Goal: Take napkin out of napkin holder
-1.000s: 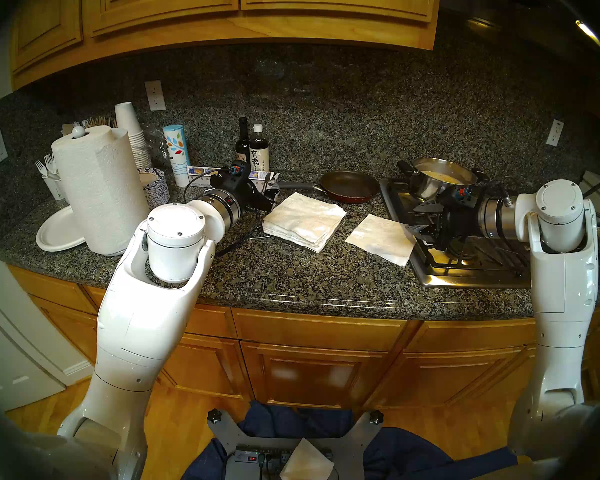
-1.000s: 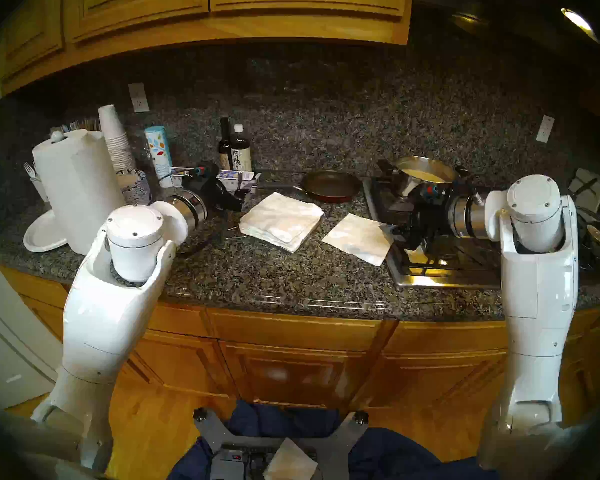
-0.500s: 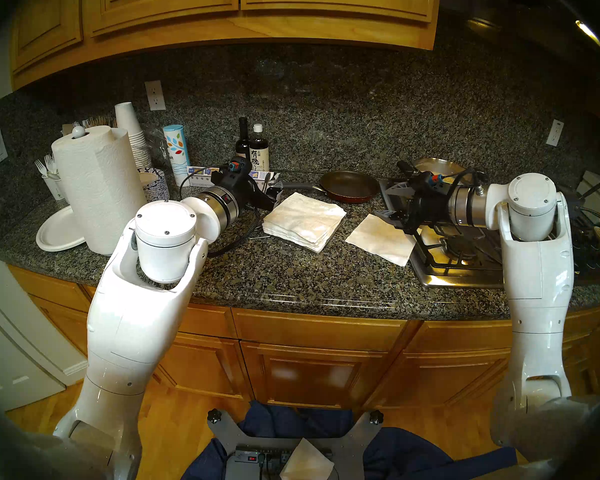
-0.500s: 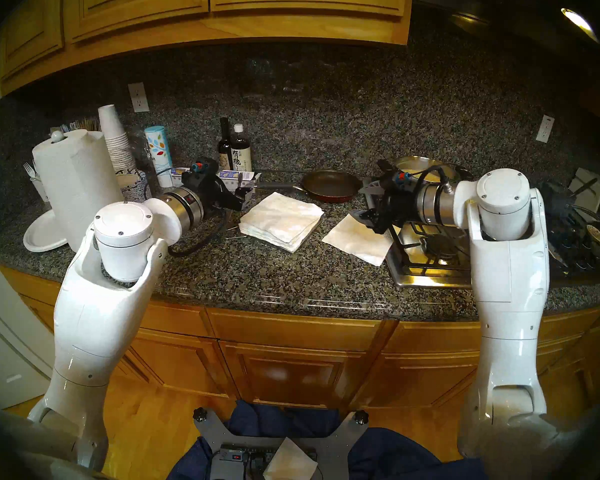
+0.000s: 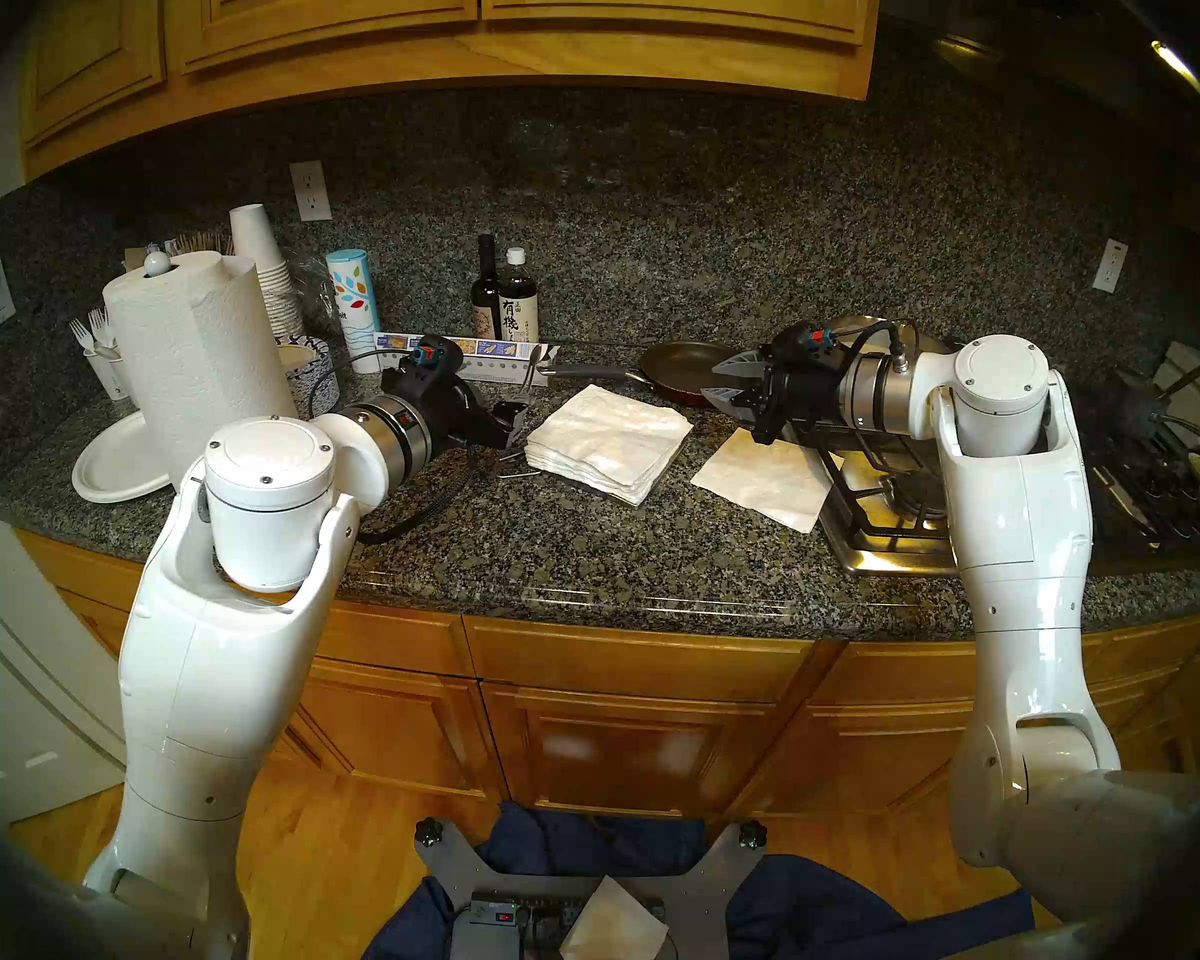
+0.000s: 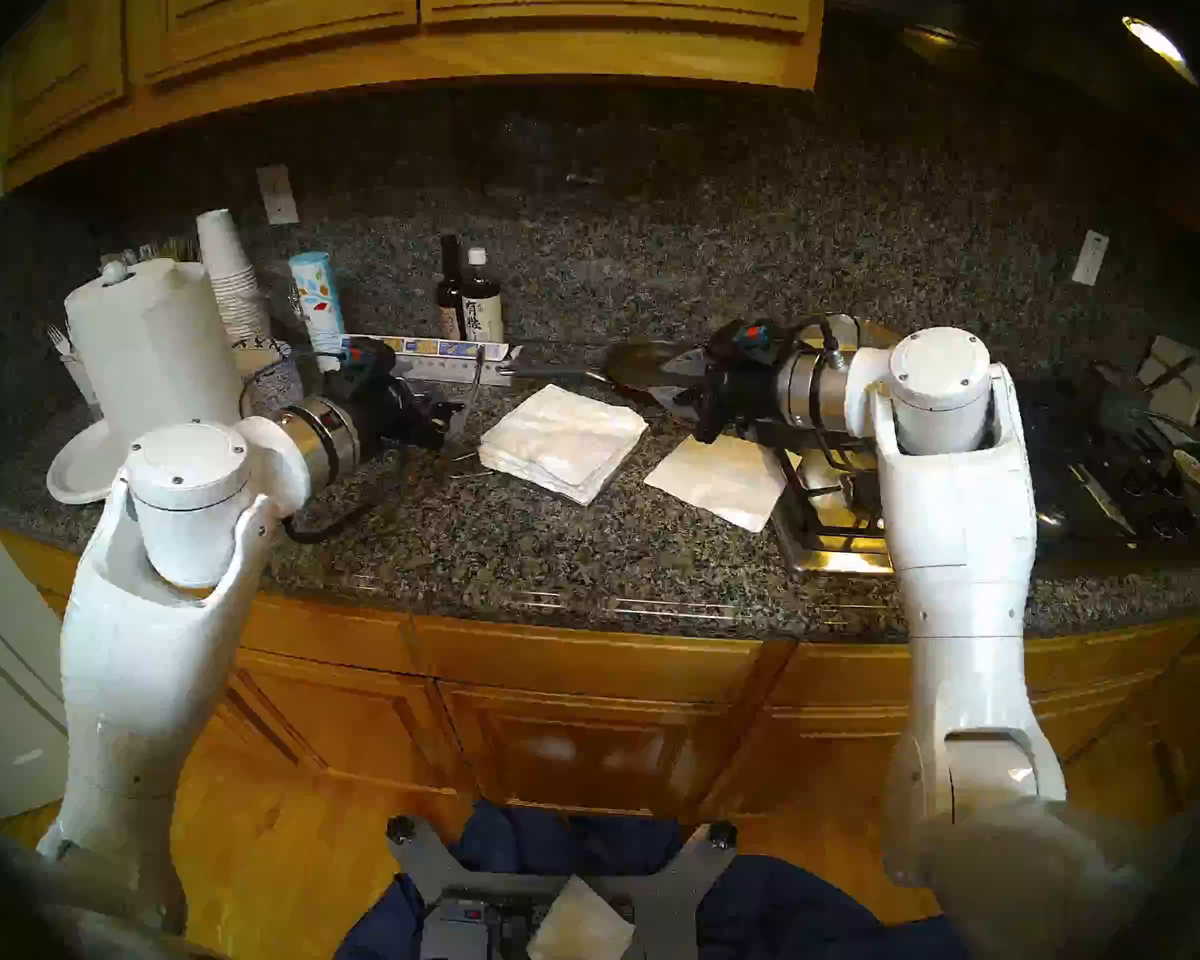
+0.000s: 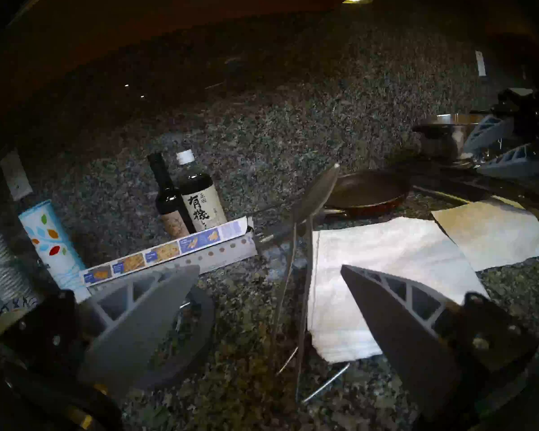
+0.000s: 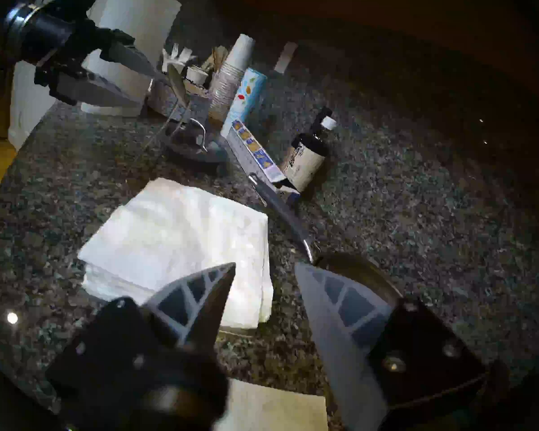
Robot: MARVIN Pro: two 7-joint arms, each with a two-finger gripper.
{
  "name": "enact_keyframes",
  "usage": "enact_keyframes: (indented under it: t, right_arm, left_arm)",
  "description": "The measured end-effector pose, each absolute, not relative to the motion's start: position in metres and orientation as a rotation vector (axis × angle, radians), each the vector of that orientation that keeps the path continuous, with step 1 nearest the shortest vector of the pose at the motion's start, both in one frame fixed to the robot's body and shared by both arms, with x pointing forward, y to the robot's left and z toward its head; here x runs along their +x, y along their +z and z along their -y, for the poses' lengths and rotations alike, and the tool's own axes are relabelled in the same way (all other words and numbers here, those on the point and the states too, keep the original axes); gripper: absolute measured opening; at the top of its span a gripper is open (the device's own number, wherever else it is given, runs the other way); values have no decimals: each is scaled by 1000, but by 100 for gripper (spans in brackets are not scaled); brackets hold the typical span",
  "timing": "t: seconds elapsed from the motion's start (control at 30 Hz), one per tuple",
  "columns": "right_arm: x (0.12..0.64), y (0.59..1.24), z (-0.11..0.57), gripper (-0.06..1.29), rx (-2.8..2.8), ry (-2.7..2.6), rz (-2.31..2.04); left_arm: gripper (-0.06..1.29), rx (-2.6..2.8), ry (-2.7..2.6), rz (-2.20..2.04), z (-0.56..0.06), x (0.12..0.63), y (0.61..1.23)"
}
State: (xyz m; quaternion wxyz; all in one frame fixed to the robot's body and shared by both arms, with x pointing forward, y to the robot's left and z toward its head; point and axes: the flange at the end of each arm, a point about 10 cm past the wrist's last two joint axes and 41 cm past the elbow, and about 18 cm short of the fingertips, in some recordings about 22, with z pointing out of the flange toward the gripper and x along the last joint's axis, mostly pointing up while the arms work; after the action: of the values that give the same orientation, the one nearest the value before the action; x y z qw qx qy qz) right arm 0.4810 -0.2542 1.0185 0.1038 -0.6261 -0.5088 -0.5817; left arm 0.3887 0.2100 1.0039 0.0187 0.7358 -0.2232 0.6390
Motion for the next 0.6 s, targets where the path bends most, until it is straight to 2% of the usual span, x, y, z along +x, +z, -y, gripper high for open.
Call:
enact_keyframes:
  t: [0.2,0.37,0.53,0.6]
  right_arm:
    - [488,1017,248,57,-1813,-1710,1515]
    - [491,1015,240,47,-1782,-1700,1537]
    - [494,1012,229,44,-1753,-1681,1556]
    - [496,1009,225,38,-1746,-1669,1560]
  left_arm:
    - [123,2278,2001,668,-215,388,1007]
    - [123,2281,2018,634,-214,395,1005]
    - [123,2317,2021,586,-213,408,996]
    - [123,2321,2023,577,-211,412,994]
